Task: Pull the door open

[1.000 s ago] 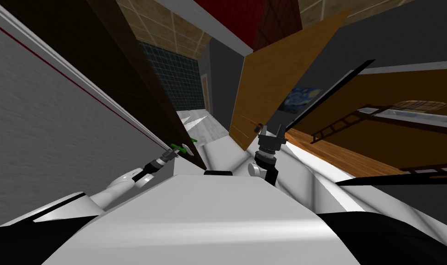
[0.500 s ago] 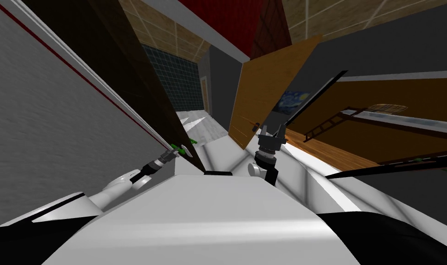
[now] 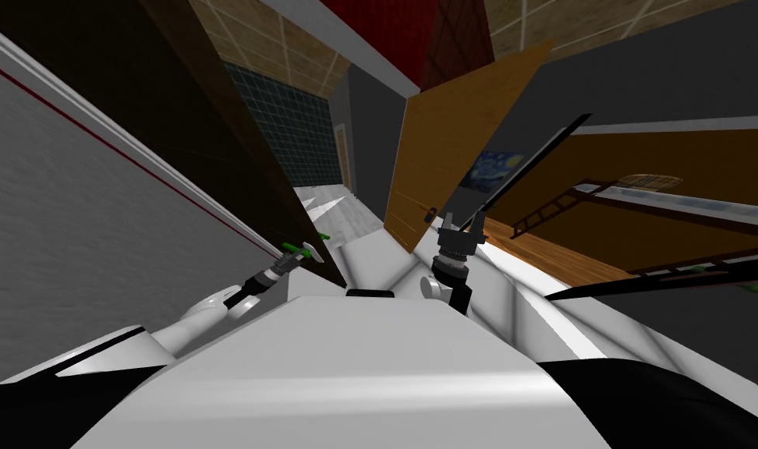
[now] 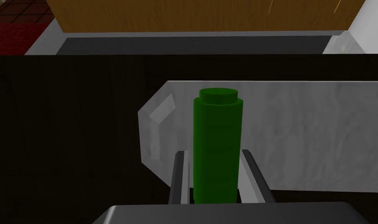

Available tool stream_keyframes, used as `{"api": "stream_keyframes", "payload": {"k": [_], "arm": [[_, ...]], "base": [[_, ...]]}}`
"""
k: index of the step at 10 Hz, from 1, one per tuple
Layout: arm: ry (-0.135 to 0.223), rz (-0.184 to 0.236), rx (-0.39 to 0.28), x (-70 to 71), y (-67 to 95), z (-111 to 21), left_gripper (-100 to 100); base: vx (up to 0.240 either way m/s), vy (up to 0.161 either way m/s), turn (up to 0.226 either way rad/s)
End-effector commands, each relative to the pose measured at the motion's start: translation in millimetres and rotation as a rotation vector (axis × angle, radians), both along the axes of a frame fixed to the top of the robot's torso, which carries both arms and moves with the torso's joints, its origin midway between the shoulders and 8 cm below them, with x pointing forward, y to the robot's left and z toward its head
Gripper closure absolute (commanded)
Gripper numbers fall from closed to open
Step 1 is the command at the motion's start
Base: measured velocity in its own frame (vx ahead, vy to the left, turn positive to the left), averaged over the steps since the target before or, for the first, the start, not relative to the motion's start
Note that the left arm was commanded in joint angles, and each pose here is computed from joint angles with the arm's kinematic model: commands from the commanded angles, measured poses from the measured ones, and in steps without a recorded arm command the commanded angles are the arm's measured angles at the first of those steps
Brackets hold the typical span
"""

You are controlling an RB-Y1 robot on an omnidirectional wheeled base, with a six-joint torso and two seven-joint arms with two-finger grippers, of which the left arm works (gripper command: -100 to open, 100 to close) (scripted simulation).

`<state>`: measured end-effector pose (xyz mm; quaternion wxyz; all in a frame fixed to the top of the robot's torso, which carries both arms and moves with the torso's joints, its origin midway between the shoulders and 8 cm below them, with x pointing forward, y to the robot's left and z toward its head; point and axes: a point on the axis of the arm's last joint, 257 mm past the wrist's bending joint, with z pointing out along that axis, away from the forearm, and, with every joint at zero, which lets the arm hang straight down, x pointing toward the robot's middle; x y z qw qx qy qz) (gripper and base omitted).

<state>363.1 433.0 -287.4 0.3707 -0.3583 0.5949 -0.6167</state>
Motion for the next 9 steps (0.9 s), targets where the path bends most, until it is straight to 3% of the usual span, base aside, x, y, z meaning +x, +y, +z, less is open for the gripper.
{"api": "stream_keyframes", "payload": {"k": [1, 6, 7, 9], "arm": [[-0.003, -0.039, -0.026, -2.8, -19.2, -5.2, 100], [-0.027, -0.078, -0.05, -4.3, -36.7, -3.0, 100], [-0.007, -0.002, -0.025, -1.1, -8.5, -4.4, -100], [-0.007, -0.002, -0.025, -1.1, -8.5, -4.4, -100]], "base": [[0.071, -0.152, -0.079], [0.044, -0.106, -0.049], [-0.047, -0.005, 0.222], [-0.073, 0.06, 0.053]]}}
